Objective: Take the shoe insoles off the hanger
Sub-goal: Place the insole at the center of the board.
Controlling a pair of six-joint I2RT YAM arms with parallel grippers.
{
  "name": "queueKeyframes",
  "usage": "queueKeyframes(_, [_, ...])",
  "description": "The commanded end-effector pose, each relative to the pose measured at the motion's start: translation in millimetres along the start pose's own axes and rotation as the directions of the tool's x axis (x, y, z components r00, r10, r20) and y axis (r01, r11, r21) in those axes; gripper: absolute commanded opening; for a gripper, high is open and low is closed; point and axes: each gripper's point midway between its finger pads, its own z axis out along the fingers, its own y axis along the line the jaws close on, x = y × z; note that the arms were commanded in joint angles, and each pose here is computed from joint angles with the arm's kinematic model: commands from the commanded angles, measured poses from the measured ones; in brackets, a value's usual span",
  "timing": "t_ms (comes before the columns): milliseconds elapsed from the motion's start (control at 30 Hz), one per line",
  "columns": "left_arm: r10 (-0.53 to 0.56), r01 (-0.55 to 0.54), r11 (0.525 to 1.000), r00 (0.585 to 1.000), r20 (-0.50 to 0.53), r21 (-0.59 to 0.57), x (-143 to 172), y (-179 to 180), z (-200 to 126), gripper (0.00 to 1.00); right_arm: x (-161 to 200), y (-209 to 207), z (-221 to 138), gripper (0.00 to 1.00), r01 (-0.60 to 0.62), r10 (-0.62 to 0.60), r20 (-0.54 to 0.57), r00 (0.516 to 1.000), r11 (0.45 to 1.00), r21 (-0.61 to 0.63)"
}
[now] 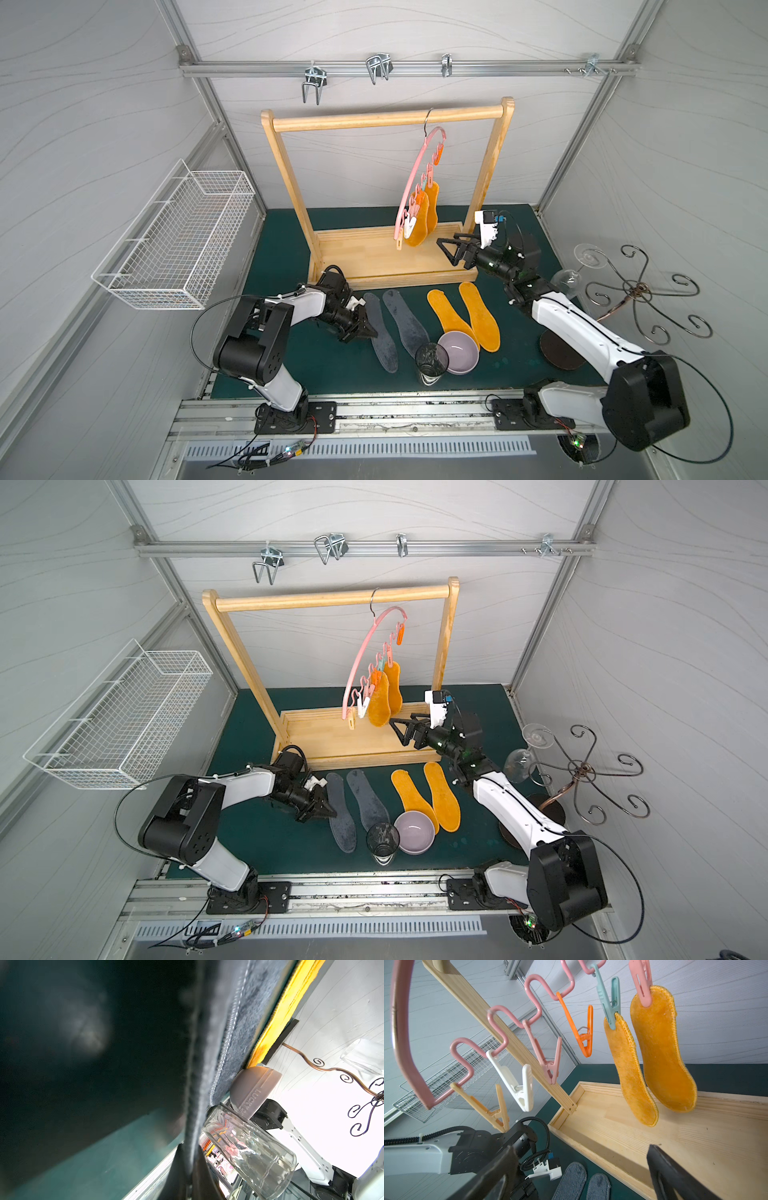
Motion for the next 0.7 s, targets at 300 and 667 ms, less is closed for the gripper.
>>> queueKeyframes(300, [0.023,-0.023,1.000,1.000,0.002,0.020,-4,-12,3,0.41,4,-4,-8,0.99,0.014,-0.014,-0.006,1.000,0.999,0.029])
queueKeyframes(667, [0.067,-0.064,0.996,0.997,0.049,-0.069,-10,-6,-8,0.52,8,-7,-7,0.99,0.013,-0.012,-0.032,0.999,0.999,0.045])
